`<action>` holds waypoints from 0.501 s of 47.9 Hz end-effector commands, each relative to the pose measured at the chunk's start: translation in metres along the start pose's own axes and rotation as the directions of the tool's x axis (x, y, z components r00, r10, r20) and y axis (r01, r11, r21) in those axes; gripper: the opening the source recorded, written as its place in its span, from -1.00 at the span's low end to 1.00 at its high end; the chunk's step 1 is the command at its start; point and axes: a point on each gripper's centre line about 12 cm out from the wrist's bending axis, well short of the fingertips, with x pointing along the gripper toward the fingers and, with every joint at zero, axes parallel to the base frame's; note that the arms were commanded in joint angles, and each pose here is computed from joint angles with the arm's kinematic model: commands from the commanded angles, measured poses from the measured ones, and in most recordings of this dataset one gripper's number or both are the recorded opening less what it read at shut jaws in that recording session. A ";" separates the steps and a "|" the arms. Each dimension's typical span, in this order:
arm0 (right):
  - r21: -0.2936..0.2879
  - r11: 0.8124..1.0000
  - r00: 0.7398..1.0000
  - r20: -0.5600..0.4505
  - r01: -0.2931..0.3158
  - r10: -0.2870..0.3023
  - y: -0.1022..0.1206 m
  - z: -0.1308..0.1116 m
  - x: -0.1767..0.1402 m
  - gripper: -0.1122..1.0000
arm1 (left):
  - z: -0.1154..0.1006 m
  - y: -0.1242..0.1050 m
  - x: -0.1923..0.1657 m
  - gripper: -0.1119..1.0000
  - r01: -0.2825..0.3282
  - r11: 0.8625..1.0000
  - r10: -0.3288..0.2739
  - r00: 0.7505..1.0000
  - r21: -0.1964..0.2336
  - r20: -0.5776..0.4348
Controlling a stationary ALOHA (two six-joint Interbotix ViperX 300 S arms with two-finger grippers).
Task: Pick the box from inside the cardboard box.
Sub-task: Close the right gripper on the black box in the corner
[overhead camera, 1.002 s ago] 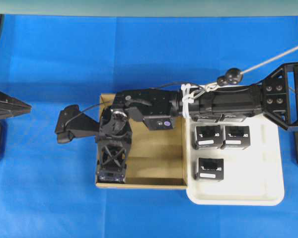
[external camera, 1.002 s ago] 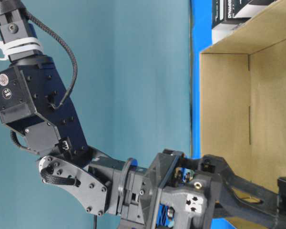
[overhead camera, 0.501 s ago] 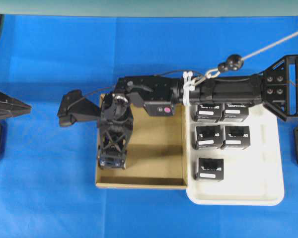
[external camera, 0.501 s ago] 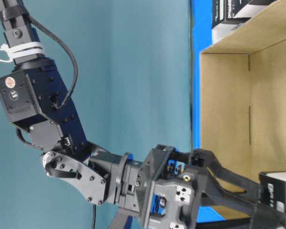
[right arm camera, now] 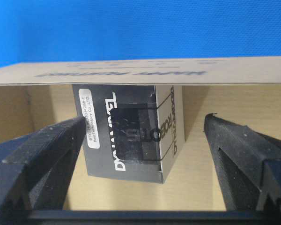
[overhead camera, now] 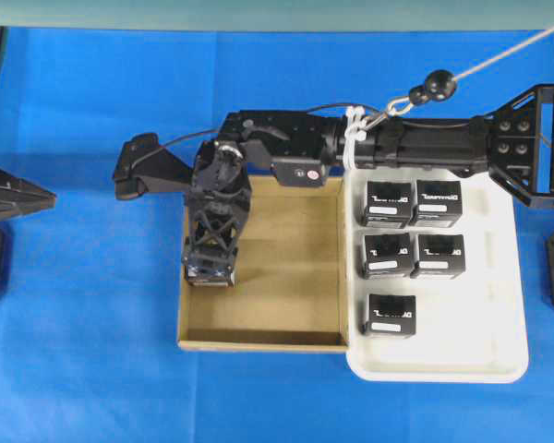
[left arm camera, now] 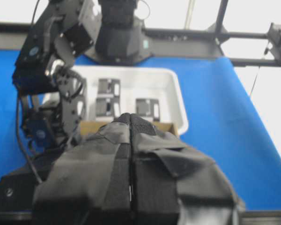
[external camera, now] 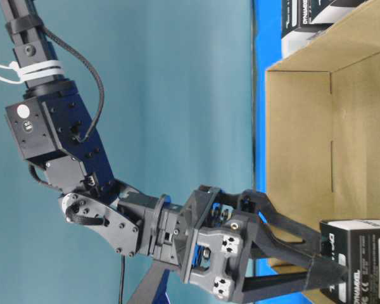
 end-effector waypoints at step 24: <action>0.000 1.000 1.000 0.012 0.016 -0.016 -0.016 0.001 -0.008 0.99 | 0.011 -0.001 0.001 -0.92 0.004 1.000 -0.004 1.000 0.008 0.029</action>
